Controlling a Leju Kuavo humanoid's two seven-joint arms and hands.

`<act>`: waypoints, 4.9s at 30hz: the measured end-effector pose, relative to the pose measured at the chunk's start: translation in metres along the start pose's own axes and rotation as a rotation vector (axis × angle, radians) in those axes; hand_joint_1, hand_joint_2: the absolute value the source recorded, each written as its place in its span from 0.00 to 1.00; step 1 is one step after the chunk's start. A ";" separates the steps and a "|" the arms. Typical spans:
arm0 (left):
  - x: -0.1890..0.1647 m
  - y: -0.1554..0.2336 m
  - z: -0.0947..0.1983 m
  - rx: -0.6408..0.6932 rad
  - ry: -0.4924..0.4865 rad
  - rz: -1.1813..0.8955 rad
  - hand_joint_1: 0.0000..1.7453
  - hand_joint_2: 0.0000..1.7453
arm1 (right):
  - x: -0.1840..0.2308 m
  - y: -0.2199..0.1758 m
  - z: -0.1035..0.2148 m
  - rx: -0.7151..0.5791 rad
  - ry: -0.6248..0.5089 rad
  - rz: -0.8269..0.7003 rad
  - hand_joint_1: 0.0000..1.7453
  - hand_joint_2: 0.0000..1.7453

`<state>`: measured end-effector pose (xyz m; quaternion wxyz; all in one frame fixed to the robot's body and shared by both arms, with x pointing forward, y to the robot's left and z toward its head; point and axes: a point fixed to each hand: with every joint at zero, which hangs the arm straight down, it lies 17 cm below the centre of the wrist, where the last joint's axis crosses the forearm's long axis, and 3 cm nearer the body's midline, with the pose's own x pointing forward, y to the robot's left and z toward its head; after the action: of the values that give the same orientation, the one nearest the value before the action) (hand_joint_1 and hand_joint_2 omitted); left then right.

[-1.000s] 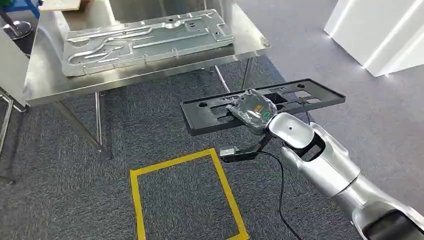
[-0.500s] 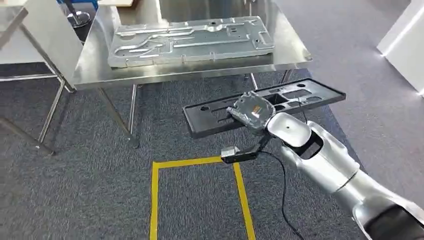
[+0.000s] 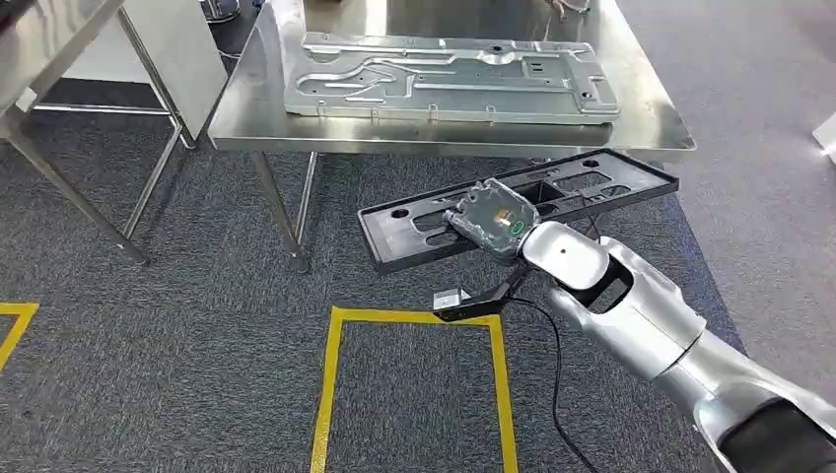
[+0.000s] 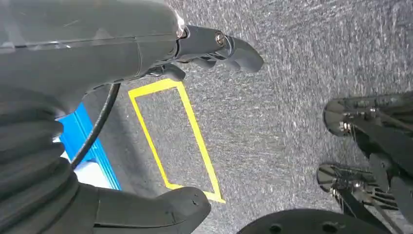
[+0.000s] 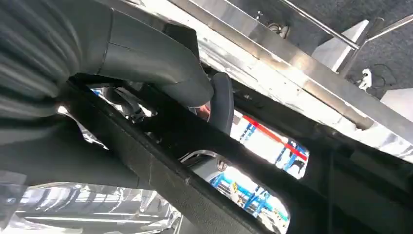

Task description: Take the parts from the cabinet and place them on the table.

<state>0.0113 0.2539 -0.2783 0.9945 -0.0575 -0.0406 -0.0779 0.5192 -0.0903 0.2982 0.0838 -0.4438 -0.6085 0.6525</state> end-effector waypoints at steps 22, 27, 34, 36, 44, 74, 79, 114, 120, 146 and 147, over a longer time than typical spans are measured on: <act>-0.002 -0.002 0.001 -0.014 -0.001 -0.022 0.00 1.00 | -0.008 -0.016 -0.003 -0.047 0.035 0.039 1.00 1.00; -0.004 0.000 0.001 -0.011 -0.001 -0.023 0.00 1.00 | -0.017 -0.028 -0.002 -0.081 0.063 0.063 1.00 1.00; 0.002 0.001 0.001 -0.009 -0.015 -0.026 0.00 1.00 | -0.022 -0.030 0.000 -0.092 0.088 0.049 1.00 1.00; 0.002 0.001 0.001 -0.009 -0.015 -0.027 0.00 1.00 | -0.023 -0.031 0.001 -0.095 0.091 0.050 1.00 1.00; 0.000 0.001 0.001 -0.010 -0.015 -0.015 0.00 1.00 | -0.027 -0.041 0.002 -0.116 0.095 0.063 1.00 1.00; -0.007 0.008 0.001 0.005 -0.004 -0.026 0.00 1.00 | -0.025 -0.041 0.003 -0.128 0.150 0.140 1.00 1.00; -0.005 0.014 0.001 0.016 -0.005 -0.038 0.00 1.00 | -0.034 -0.036 0.012 -0.122 0.187 0.178 1.00 1.00; -0.012 0.018 0.002 0.020 0.003 -0.027 0.00 1.00 | -0.024 -0.021 0.024 -0.099 0.204 0.153 1.00 1.00; -0.016 0.020 0.003 0.022 0.010 -0.024 0.00 1.00 | -0.024 -0.021 0.024 -0.098 0.203 0.154 1.00 1.00; -0.012 0.013 0.002 0.014 0.000 -0.004 0.00 1.00 | -0.018 -0.017 0.025 -0.082 0.195 0.120 1.00 1.00; -0.013 0.013 0.002 0.014 0.001 -0.002 0.00 1.00 | -0.019 -0.017 0.025 -0.083 0.196 0.121 1.00 1.00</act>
<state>0.0007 0.2689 -0.2790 0.9948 -0.0506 -0.0406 -0.0784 0.5056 -0.1161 0.3189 0.0848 -0.5444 -0.5961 0.5840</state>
